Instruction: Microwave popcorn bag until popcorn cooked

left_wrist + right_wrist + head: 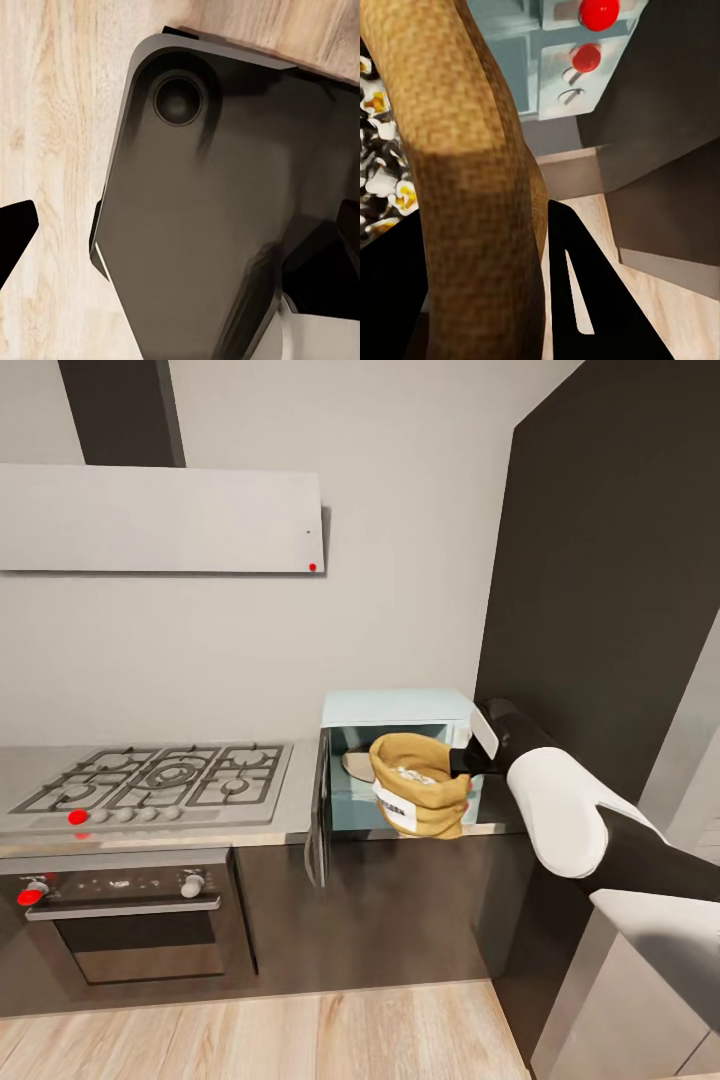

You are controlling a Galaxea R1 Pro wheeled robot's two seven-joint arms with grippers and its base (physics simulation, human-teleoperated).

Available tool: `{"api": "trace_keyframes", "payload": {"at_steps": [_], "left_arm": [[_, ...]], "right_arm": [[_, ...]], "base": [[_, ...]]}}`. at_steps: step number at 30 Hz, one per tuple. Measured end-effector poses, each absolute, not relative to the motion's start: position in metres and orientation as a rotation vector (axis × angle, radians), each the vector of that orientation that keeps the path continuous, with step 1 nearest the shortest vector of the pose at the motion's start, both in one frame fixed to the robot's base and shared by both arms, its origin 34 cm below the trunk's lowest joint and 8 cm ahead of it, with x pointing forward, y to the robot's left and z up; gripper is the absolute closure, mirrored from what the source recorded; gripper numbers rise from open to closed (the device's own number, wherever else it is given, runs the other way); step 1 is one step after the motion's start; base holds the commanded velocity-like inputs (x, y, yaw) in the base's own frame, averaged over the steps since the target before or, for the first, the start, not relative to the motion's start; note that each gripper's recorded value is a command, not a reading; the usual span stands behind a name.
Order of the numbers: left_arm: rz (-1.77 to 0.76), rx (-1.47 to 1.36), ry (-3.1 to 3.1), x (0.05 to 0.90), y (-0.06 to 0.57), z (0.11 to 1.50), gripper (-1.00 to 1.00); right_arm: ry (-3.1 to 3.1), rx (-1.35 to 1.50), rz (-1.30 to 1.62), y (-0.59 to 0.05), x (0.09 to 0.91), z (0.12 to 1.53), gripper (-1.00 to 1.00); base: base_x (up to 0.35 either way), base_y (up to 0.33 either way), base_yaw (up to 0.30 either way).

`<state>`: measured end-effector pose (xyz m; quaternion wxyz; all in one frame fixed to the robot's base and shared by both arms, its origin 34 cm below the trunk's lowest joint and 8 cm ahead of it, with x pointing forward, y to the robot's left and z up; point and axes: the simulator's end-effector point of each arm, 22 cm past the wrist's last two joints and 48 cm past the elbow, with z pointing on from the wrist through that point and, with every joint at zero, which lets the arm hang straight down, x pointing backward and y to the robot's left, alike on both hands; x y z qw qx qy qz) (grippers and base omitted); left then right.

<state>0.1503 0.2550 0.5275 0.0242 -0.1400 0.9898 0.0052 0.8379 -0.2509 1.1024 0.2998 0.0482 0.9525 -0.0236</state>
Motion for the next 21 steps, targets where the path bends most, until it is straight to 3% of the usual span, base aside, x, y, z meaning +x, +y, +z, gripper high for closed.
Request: {"api": "trace_keyframes", "payload": {"at_steps": [11, 21], "left_arm": [[0.022, -0.434, 3.062, 0.150, 0.256, 0.528, -1.00], [0.022, -0.433, 3.063, 0.150, 0.256, 0.528, -1.00]], "right_arm": [[2.531, 0.106, -0.054, -0.238, 0.838, 1.102, 1.00], [2.531, 0.108, -0.064, -0.238, 0.837, 1.102, 1.00]], "base": [[0.005, 0.000, 0.000], [0.265, 0.000, 0.000]]}}
